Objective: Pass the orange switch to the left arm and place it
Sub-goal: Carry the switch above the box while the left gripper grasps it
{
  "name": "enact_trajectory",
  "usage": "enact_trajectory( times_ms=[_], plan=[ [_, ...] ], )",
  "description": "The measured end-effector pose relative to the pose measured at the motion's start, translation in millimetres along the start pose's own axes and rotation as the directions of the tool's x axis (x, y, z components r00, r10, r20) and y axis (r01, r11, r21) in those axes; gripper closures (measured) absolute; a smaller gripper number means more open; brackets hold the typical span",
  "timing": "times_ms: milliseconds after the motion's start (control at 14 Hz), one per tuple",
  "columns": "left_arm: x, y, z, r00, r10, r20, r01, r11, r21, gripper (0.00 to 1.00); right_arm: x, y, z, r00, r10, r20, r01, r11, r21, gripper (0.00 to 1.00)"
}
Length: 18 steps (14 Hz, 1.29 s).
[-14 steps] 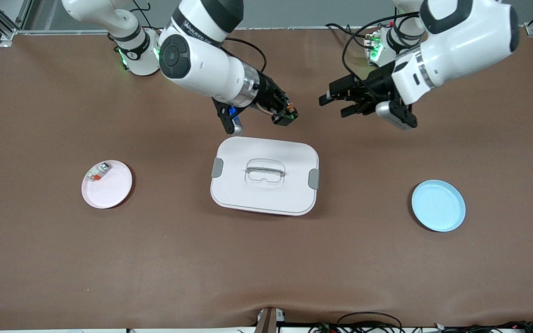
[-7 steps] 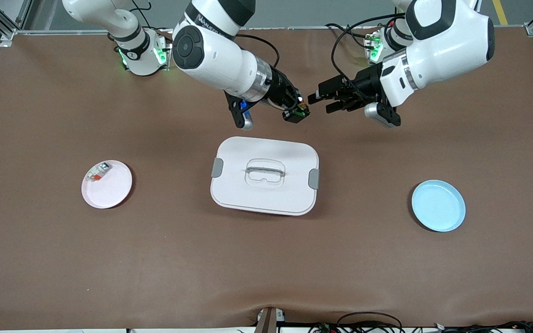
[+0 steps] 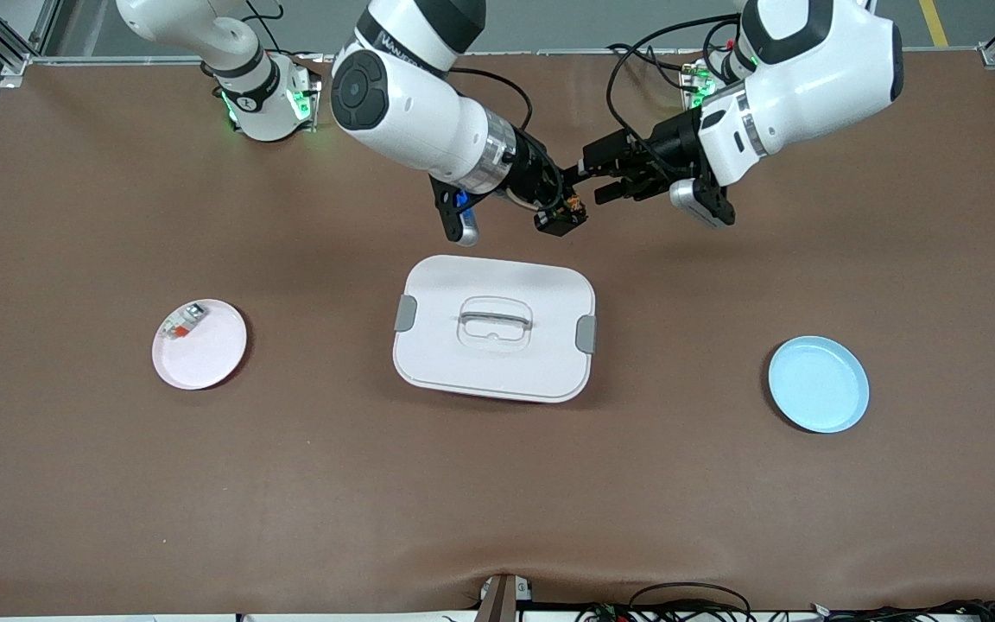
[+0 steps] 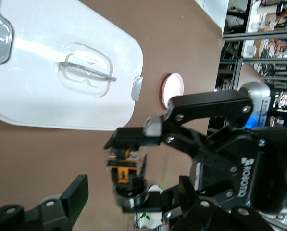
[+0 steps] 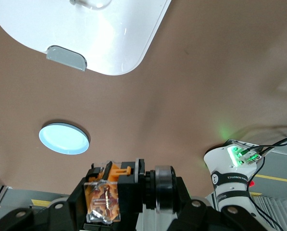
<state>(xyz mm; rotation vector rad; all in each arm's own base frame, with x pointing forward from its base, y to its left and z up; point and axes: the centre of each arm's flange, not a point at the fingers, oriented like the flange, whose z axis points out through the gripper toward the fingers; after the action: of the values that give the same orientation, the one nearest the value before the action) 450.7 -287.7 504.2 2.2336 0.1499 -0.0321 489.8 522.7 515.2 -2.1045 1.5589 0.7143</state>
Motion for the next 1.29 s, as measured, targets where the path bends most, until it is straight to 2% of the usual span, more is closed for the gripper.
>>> enact_trajectory(
  times_ms=[215,287,358,501,573,645,716,788,1289],
  plan=[
    [-7,1,15,1.0,0.006,-0.014,-0.006,1.0,0.006,0.18,-1,0,1,1.0,0.004,0.008,-0.004,1.0,-0.002,0.28],
    [-7,0,16,1.0,0.014,-0.014,-0.014,1.0,0.008,0.24,-2,0,0,1.0,0.005,0.013,-0.005,1.0,-0.001,0.28],
    [-6,-2,16,1.0,0.02,-0.013,-0.02,1.0,0.009,0.24,-4,0,-2,1.0,0.005,0.016,-0.005,1.0,0.002,0.28],
    [-4,-6,17,1.0,0.02,-0.011,-0.02,1.0,0.01,0.39,-6,-1,-4,1.0,0.008,0.02,-0.008,1.0,0.007,0.28],
    [-3,-8,18,1.0,0.018,-0.008,-0.018,1.0,0.011,0.4,-7,-1,-6,1.0,0.01,0.022,-0.01,1.0,0.009,0.28],
    [-2,-8,18,1.0,0.016,-0.008,-0.016,1.0,0.006,0.48,-7,-1,-6,1.0,0.011,0.022,-0.011,1.0,0.01,0.28],
    [-2,-5,18,1.0,0.017,-0.009,-0.017,1.0,-0.001,0.61,-7,-2,-5,1.0,0.013,0.023,-0.013,1.0,0.01,0.28],
    [-2,-5,17,1.0,0.015,-0.011,-0.015,1.0,-0.004,0.65,-7,-2,-6,1.0,0.014,0.025,-0.014,1.0,0.013,0.28],
    [0,-1,14,0.999,0.035,-0.018,-0.035,0.999,0.002,0.65,-9,-4,-9,1.0,0.011,0.029,-0.012,1.0,0.024,0.28]
  ],
)
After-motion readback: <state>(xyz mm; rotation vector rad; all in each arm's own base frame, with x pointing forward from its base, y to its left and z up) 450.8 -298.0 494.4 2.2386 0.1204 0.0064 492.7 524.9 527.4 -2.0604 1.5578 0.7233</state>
